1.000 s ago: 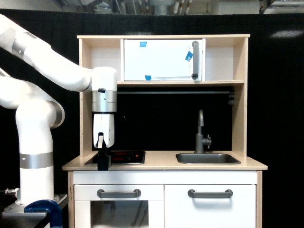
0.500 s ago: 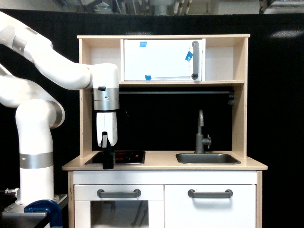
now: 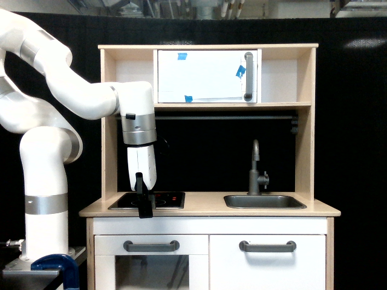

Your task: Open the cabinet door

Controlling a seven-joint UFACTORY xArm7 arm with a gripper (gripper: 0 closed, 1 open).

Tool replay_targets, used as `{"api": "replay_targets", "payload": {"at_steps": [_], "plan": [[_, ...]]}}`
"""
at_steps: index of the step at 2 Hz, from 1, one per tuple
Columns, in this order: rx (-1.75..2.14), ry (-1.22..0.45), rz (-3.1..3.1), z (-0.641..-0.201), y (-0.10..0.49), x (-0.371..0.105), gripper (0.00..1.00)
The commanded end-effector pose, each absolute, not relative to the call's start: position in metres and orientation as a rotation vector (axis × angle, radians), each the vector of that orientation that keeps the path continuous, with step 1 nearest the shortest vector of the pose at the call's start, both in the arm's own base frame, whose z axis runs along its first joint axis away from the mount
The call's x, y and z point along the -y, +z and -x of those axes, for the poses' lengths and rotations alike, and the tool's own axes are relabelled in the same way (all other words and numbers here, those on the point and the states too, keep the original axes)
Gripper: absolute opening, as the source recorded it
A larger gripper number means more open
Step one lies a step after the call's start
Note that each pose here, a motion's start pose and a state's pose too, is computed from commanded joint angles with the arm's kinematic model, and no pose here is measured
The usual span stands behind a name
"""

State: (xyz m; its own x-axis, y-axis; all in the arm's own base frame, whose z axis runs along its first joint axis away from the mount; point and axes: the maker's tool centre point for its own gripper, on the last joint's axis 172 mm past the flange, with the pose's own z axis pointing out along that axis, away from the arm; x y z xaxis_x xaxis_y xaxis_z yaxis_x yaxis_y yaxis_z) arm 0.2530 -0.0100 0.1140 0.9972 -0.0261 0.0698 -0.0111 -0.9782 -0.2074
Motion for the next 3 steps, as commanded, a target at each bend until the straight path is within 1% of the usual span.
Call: {"api": "replay_targets", "payload": {"at_steps": [1,2,3], "plan": [[0.067,-0.221,2.869,-0.309,0.127,0.03,1.0],[-0.008,-0.205,2.849,-0.356,0.124,0.046,1.0],[-0.042,-0.209,2.815,-0.39,0.126,0.021,1.0]]}}
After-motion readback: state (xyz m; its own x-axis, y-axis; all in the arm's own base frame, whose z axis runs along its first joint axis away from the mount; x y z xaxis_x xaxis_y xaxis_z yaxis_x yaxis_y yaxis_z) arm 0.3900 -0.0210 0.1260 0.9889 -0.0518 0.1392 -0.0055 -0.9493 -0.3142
